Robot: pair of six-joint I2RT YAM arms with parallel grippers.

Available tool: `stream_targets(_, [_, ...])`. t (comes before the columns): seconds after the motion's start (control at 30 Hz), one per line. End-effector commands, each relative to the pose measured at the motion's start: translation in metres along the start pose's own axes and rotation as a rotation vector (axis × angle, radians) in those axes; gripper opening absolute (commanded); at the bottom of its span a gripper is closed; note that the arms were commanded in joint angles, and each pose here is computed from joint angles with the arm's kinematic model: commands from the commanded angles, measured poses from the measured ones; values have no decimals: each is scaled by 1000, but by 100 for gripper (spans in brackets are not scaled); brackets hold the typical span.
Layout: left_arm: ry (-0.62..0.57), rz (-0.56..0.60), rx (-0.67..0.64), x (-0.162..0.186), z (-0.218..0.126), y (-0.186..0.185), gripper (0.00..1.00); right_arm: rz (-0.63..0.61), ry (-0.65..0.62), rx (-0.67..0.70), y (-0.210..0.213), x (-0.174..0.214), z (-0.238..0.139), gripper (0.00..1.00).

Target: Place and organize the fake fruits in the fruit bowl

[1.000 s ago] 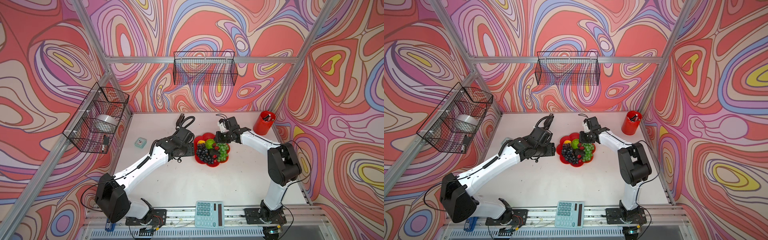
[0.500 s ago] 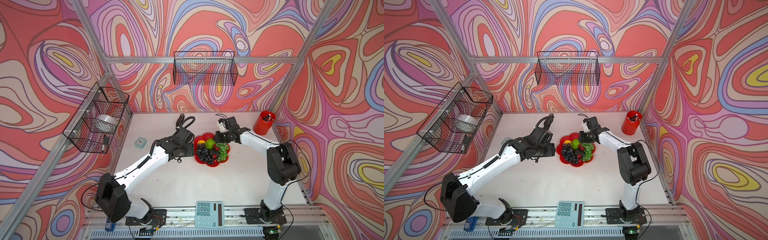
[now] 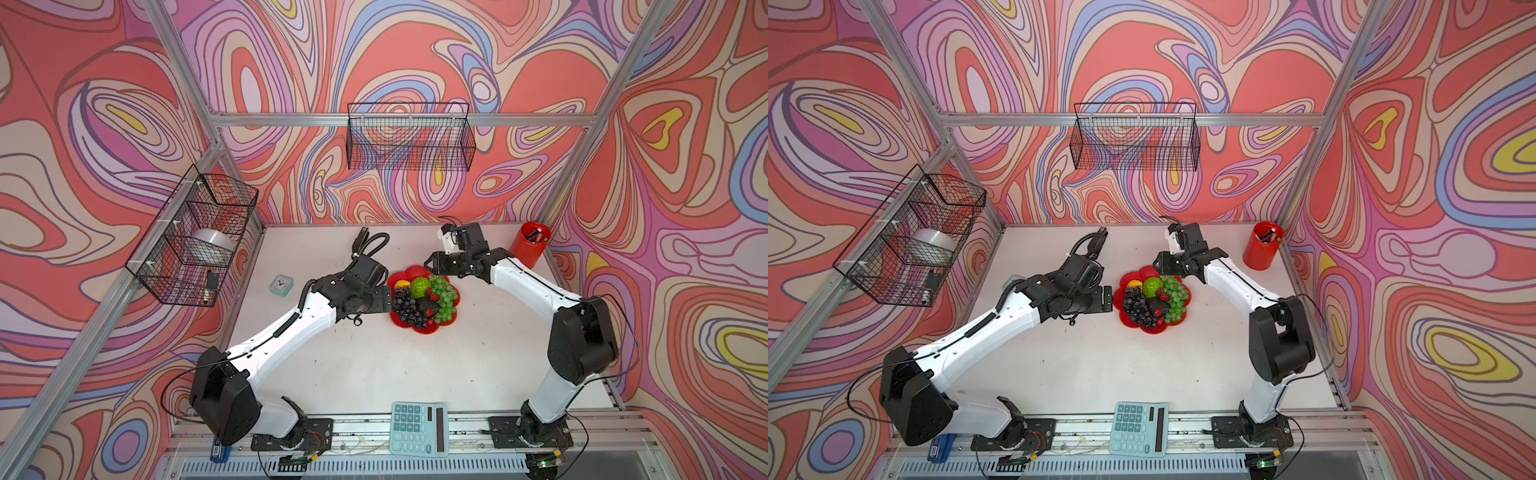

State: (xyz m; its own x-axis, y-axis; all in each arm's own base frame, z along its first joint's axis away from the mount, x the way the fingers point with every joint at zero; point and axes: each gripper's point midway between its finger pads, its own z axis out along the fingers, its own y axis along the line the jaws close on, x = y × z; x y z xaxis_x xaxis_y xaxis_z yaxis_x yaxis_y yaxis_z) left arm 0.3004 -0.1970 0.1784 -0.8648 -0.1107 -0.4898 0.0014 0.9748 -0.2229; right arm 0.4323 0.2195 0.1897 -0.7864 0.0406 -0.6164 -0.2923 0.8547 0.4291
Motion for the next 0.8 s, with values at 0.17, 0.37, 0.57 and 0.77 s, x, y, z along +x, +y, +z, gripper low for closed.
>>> stream_targets(0.17, [-161, -31, -72, -53, -26, 41, 100, -160, -144, 110, 2, -45, -51, 89])
stream_targets(0.37, [-374, 14, -77, -96, -29, 87, 100, -151, -365, 272, -44, -89, -101, 98])
stream_targets(0.57, [-559, 29, -248, -100, -12, 150, 100, -317, -604, 388, -86, -76, -128, 98])
stream_targets(0.77, [-698, 91, -345, -68, 16, 182, 100, -53, -673, 474, -190, -8, -142, 98])
